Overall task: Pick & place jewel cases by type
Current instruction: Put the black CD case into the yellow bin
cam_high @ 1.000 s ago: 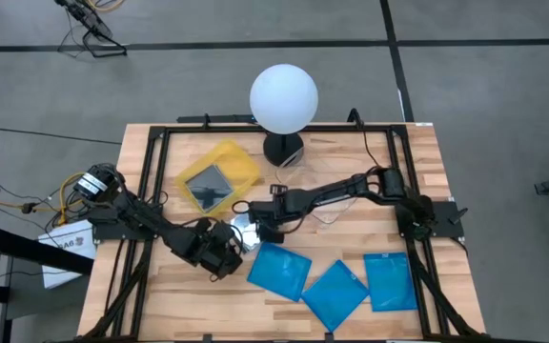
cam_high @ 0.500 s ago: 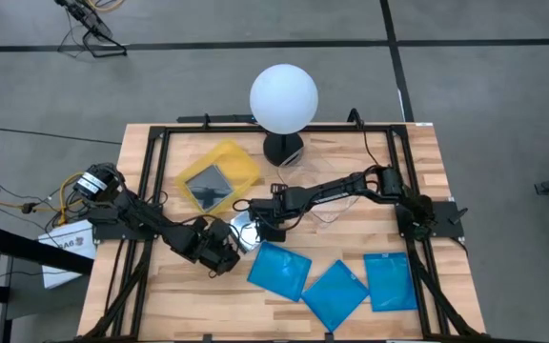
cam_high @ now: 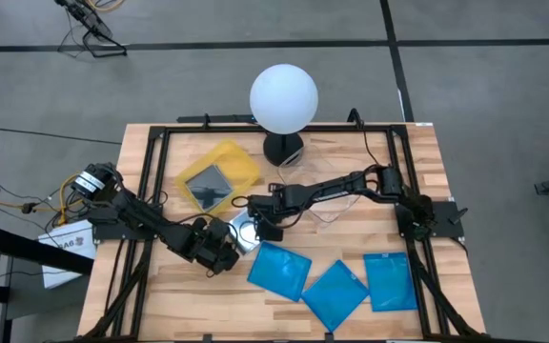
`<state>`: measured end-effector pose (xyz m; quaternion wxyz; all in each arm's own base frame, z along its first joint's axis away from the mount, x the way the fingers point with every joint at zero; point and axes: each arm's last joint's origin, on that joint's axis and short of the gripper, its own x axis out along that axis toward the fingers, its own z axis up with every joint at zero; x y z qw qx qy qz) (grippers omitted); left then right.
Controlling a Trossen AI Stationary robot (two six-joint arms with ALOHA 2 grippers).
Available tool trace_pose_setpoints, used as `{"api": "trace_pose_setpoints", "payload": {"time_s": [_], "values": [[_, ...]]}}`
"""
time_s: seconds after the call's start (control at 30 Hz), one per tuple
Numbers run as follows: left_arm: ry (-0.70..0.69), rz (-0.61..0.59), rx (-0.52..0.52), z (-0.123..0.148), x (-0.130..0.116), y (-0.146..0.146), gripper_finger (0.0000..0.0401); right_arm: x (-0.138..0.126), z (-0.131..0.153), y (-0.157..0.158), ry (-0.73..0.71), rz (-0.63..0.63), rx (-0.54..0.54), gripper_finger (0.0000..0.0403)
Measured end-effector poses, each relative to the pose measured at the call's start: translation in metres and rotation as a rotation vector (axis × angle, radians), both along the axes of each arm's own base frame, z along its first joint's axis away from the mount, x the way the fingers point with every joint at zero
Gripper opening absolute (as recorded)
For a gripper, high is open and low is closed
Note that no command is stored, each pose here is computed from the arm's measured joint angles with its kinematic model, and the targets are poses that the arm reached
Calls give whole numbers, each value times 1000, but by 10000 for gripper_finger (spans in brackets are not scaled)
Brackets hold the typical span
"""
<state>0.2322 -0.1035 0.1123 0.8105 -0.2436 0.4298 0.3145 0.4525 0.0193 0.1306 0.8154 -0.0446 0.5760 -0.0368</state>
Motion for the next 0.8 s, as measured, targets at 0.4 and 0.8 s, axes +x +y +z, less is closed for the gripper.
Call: {"api": "trace_pose_setpoints", "payload": {"time_s": [0.4, 0.8], "values": [[-8, -31, 27, 0, 1, 0, 173, 2, 0, 3, -23, 19, 71, 0], [-3, -48, 39, 0, 1, 0, 173, 10, 12, 7, -31, 30, 154, 0]]}}
